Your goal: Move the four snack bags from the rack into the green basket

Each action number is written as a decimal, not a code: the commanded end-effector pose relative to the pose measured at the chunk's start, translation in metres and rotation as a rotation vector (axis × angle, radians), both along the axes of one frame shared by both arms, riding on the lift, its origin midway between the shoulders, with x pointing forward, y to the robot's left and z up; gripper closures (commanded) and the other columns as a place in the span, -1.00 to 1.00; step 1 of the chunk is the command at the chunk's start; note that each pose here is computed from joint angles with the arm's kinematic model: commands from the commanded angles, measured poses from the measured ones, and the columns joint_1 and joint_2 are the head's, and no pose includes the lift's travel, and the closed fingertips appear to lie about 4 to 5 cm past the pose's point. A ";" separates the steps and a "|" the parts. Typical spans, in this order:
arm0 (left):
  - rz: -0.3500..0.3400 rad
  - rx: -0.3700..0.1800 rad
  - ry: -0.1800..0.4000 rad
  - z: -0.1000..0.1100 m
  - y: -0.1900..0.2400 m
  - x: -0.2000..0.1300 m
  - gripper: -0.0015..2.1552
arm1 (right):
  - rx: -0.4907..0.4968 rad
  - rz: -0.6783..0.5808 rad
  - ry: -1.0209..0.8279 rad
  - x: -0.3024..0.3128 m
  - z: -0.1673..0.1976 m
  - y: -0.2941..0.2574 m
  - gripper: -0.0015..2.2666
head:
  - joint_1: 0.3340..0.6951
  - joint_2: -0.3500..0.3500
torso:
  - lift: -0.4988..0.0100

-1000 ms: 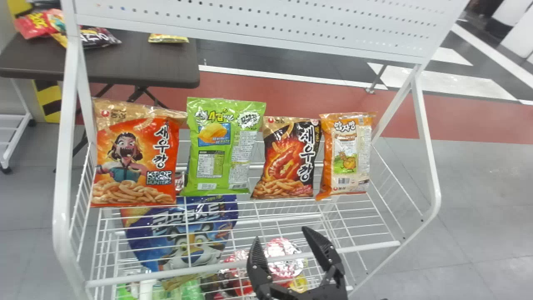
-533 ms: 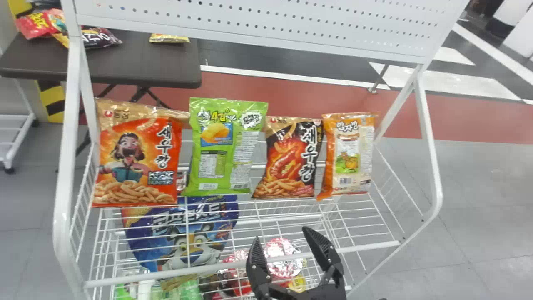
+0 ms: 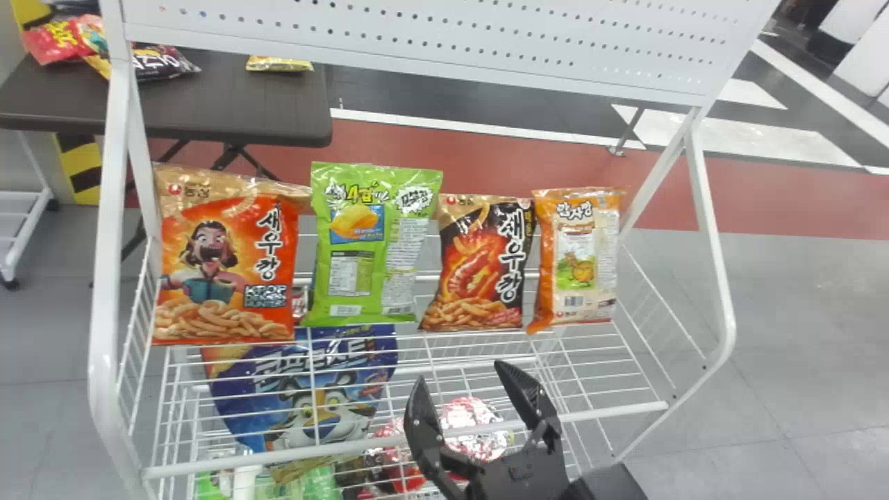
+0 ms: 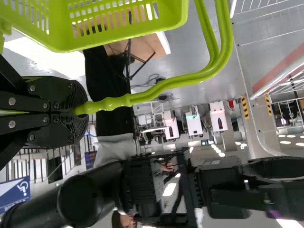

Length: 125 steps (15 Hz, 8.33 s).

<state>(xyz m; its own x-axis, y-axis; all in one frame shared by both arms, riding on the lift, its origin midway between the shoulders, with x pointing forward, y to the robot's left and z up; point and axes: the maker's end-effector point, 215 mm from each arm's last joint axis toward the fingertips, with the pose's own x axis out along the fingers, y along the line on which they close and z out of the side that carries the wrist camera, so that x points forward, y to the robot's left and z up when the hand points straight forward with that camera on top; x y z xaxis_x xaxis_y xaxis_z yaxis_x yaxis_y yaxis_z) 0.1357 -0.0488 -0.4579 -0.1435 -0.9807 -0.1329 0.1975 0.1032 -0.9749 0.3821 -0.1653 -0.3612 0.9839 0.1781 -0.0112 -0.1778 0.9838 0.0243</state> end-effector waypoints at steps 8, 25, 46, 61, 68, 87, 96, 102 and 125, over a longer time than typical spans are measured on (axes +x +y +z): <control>-0.006 -0.002 -0.001 0.000 -0.002 0.000 0.40 | 0.004 0.253 0.138 0.116 -0.024 0.150 -0.89 | 1.00 -0.67 | 0.96; 0.001 -0.023 0.000 0.002 0.006 0.012 0.40 | -0.068 0.500 0.169 0.169 -0.017 0.239 0.78 | 1.00 0.05 | 0.96; 0.075 -0.001 -0.018 -0.001 0.026 0.033 0.40 | 0.022 0.330 0.491 -0.080 0.024 -0.068 0.81 | 1.00 -1.00 | 0.96; 0.061 -0.028 -0.058 0.017 0.017 0.032 0.40 | 0.334 0.621 1.092 -0.208 -0.142 0.047 0.80 | 1.00 -1.00 | 0.96; 0.060 -0.031 -0.056 0.017 0.017 0.031 0.40 | 0.239 0.491 1.232 -0.215 -0.176 0.010 -1.00 | 1.00 -1.00 | 0.96; 0.020 -0.014 -0.046 0.015 0.005 0.023 0.40 | 0.119 0.340 0.101 0.078 0.020 0.002 -0.94 | 1.00 -1.00 | 0.96; 0.051 -0.037 -0.054 0.019 0.019 0.029 0.40 | -0.087 0.105 0.028 0.189 -0.002 0.062 -0.94 | 1.00 -0.67 | 0.96; 0.060 -0.047 -0.051 0.020 0.024 0.036 0.40 | -0.106 0.171 0.123 0.193 -0.029 0.079 0.75 | 1.00 -0.55 | 0.96; 0.063 -0.025 -0.054 0.015 0.017 0.035 0.40 | 0.160 0.266 0.655 -0.097 -0.016 -0.070 0.88 | 1.00 -1.00 | 0.96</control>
<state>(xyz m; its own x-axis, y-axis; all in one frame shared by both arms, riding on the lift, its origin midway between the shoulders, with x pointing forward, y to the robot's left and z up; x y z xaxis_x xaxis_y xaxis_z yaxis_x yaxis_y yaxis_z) 0.1718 -0.0303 -0.4429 -0.0718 -0.9907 -0.1158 0.2433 0.0952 -0.9653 0.3116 -0.2159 -0.3670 0.7494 0.4712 -0.4652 -0.3682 0.8804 0.2987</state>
